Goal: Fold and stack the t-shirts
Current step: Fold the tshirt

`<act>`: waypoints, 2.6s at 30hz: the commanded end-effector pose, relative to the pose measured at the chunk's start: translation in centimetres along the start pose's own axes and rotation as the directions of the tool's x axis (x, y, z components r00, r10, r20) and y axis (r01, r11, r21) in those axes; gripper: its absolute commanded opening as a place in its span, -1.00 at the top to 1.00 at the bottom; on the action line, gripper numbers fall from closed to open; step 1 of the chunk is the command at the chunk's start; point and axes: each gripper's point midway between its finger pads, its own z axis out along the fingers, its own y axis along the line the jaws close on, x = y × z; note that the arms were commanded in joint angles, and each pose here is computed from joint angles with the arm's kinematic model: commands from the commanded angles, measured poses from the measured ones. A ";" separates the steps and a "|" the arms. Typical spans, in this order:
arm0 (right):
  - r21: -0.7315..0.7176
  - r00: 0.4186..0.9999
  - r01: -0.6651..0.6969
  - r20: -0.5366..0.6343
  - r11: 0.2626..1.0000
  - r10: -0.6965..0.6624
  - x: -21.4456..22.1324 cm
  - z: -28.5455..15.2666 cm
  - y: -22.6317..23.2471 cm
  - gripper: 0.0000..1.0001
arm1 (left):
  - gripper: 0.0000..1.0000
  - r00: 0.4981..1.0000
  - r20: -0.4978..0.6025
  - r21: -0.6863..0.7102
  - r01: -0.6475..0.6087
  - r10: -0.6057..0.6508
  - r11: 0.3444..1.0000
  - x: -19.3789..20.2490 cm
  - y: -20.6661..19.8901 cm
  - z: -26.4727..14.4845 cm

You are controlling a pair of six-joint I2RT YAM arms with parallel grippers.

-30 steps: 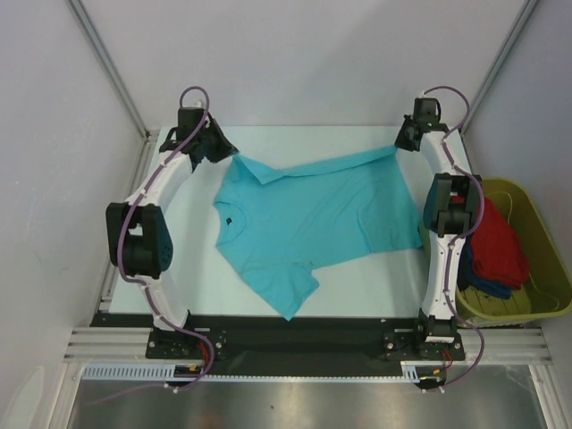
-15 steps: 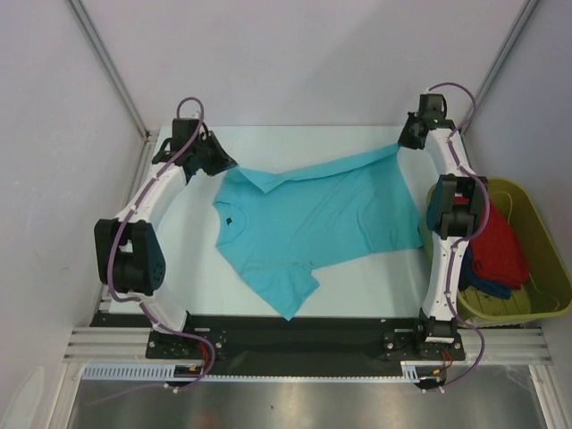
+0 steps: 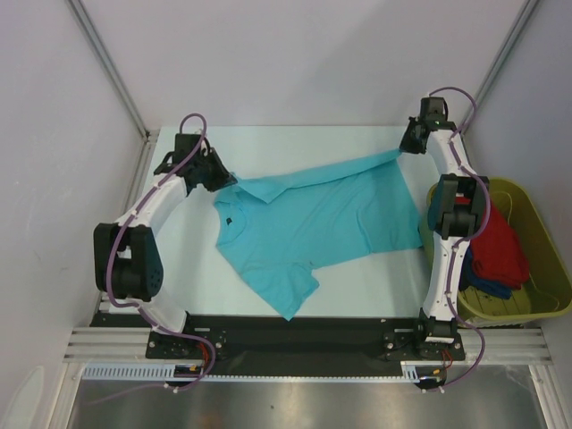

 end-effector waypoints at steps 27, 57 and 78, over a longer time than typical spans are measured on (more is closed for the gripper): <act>0.032 0.998 -0.008 -0.061 0.999 0.010 1.6 -0.5 -1.5 1.00 | 0.99 1.000 -0.003 -0.062 -0.010 0.010 0.998 0.9 2.2 -0.6; 0.139 0.989 0.029 -0.149 0.990 -0.008 4.1 -0.4 -2.3 0.29 | 0.31 1.000 0.023 -0.223 0.018 -0.014 0.975 4.3 7.4 -4.1; -0.078 0.972 0.192 -0.124 0.978 -0.201 9.4 -12.6 10.2 -0.34 | -0.14 0.967 -0.133 -0.231 0.183 -0.218 0.956 10.7 14.1 -1.0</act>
